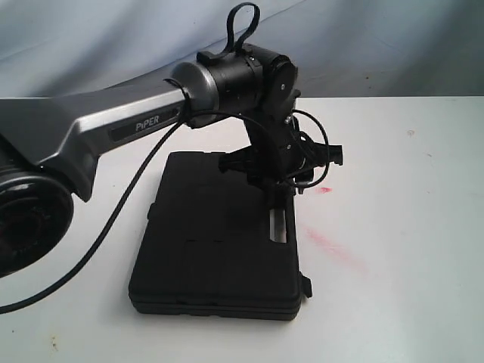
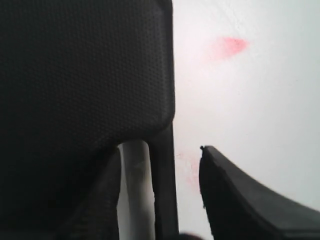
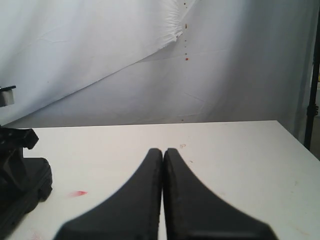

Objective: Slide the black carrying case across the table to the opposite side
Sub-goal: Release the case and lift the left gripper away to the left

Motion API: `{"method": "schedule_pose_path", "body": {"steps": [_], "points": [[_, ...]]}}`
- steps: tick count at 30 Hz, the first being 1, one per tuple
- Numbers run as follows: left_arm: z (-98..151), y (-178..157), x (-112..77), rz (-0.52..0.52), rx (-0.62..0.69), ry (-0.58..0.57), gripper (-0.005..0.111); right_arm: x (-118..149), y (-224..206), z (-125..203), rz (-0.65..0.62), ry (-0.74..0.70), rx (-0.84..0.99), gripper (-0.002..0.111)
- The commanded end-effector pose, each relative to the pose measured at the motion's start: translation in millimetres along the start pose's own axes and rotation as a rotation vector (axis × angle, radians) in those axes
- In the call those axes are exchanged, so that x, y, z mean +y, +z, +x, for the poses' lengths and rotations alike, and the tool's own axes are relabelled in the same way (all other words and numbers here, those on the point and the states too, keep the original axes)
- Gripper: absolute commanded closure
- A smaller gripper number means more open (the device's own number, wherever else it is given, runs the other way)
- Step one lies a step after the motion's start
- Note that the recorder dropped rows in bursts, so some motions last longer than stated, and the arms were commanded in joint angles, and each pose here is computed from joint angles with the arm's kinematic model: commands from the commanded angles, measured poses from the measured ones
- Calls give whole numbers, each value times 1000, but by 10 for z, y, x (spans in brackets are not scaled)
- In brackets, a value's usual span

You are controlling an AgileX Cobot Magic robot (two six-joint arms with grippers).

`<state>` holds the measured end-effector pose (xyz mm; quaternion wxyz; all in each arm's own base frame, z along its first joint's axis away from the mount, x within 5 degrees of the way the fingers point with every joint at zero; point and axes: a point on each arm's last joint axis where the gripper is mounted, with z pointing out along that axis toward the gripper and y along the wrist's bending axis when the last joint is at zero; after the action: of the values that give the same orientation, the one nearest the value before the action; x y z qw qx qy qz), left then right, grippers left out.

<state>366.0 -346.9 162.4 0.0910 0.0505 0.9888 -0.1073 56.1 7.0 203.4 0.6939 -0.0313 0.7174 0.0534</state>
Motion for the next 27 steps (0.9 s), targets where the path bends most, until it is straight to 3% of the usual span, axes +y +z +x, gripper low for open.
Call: {"method": "schedule_pose_path", "body": {"steps": [1,6,8,12,18,23,27], "points": [[-34,-263,-25,24,-47,-1,59,-4,-1,10,6,2,-1,108],[-47,-529,-51,52,-84,1,60,-4,-1,10,6,2,-1,108],[-47,-631,-57,61,-95,13,66,-4,-1,10,6,2,-1,108],[1,-791,-81,50,-97,182,107,-4,-1,10,6,2,-1,108],[130,-965,-167,-24,-201,294,107,-4,-1,10,6,2,-1,108],[315,-1064,-319,70,-324,326,107,-4,-1,10,6,2,-1,108],[475,-1078,-279,110,-389,369,107,-4,-1,10,6,2,-1,108]]}}
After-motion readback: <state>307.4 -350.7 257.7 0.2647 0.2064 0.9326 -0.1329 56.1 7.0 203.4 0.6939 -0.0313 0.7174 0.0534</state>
